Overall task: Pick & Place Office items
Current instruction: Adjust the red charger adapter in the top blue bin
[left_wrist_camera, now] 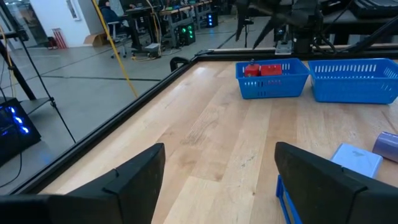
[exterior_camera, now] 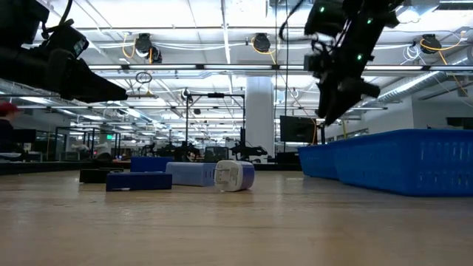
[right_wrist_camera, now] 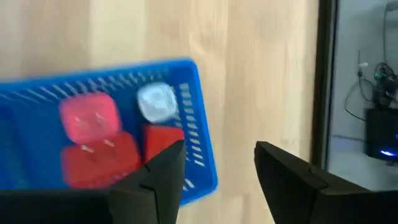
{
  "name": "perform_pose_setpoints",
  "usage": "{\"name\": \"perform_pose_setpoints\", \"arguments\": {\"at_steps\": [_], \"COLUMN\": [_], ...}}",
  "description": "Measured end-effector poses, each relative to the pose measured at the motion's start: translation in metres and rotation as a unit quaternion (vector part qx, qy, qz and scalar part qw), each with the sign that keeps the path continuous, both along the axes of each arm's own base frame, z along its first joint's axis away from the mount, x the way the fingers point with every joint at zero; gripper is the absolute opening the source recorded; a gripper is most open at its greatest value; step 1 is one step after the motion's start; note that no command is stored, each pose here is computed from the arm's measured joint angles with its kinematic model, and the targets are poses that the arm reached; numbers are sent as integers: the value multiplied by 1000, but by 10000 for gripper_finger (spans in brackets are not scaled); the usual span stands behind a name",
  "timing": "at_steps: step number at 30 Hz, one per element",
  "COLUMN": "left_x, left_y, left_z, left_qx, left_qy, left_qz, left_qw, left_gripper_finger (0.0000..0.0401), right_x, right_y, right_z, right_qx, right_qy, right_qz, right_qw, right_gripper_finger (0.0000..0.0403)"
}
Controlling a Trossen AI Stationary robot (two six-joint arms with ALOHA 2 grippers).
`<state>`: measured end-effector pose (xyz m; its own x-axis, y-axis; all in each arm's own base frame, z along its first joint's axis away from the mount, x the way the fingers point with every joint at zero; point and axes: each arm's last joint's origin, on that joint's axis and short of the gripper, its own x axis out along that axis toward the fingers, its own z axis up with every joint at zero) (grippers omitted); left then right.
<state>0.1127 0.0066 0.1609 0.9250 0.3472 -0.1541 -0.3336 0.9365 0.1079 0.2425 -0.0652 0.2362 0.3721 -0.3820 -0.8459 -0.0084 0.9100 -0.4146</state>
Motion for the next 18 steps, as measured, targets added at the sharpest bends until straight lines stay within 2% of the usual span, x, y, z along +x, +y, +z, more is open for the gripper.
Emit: {"name": "perform_pose_setpoints", "arguments": {"at_steps": [4,6,12,18], "left_x": [0,0,0,0], "left_y": [0,0,0,0], "left_z": [0,0,0,0], "left_qx": [0,0,0,0], "left_qy": [0,0,0,0], "left_qz": [0,0,0,0], "left_qw": [1000,1000,1000,1000], "left_gripper_finger": [316,319,326,315], "right_x": [-5,-4,-12,-15], "right_y": [13,17,23,30], "right_z": [8,6,-22,-36], "right_qx": [98,129,142,143], "right_qy": [-43,-57,-33,-32], "right_qz": [15,12,8,22], "right_qw": [994,990,989,989], "right_gripper_finger": [177,173,163,152]}}
